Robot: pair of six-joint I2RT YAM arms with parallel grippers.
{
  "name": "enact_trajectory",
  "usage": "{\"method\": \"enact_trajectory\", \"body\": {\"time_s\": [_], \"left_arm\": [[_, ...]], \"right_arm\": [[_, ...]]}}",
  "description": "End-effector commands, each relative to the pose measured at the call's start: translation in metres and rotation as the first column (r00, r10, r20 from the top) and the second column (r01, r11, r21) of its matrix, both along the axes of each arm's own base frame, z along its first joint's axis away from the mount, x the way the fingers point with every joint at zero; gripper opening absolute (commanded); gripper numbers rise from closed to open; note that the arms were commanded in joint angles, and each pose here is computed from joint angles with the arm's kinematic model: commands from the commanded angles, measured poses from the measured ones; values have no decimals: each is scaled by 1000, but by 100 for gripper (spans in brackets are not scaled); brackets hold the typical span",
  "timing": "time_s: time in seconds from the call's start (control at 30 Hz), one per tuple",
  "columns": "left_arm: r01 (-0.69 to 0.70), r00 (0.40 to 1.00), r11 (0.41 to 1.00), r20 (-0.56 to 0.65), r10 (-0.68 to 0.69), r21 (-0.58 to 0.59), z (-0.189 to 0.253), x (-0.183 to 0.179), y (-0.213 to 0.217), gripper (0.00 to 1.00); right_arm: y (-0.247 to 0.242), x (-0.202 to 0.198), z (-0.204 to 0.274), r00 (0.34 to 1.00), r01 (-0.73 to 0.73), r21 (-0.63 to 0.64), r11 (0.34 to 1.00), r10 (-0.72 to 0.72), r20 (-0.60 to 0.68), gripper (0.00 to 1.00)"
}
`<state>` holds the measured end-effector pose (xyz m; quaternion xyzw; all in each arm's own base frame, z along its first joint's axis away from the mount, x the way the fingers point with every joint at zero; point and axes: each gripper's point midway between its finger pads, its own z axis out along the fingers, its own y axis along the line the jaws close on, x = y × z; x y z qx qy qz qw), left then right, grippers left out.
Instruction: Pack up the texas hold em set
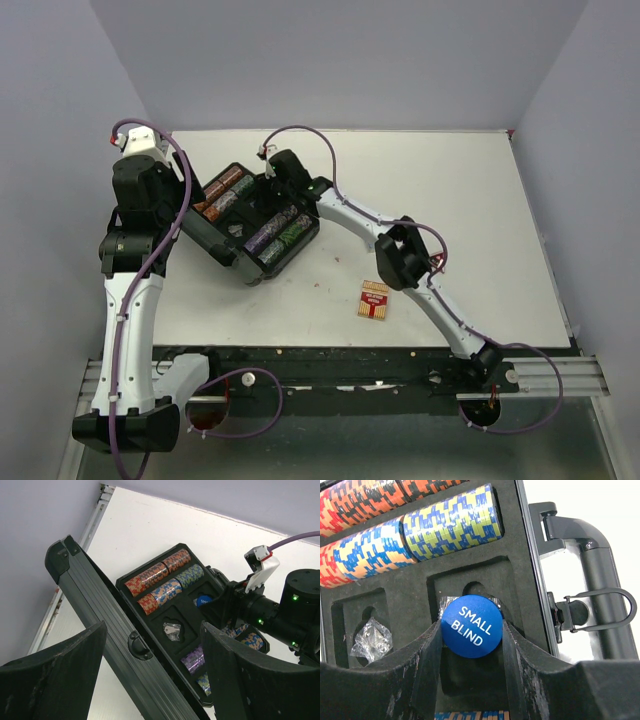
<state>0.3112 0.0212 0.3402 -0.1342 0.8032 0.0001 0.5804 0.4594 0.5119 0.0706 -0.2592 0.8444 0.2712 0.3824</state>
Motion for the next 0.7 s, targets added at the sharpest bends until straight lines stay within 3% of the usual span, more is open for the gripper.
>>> {"method": "enact_trajectory", "body": {"time_s": [0.0, 0.17, 0.47, 0.67], "left_arm": [[25, 1000, 1000, 16, -24, -2, 4, 0, -4, 84], [27, 999, 1000, 21, -26, -6, 6, 0, -5, 84], [21, 1000, 1000, 17, -21, 2, 4, -2, -3, 84], [24, 999, 1000, 22, -24, 2, 6, -2, -4, 84]], "right_arm": [[10, -7, -29, 999, -22, -2, 1000, 22, -31, 36], [7, -7, -34, 999, -17, -27, 999, 16, -30, 43], [0, 2, -14, 1000, 1, -36, 999, -1, 8, 72], [1, 4, 1, 1000, -2, -23, 1000, 3, 27, 79]]}}
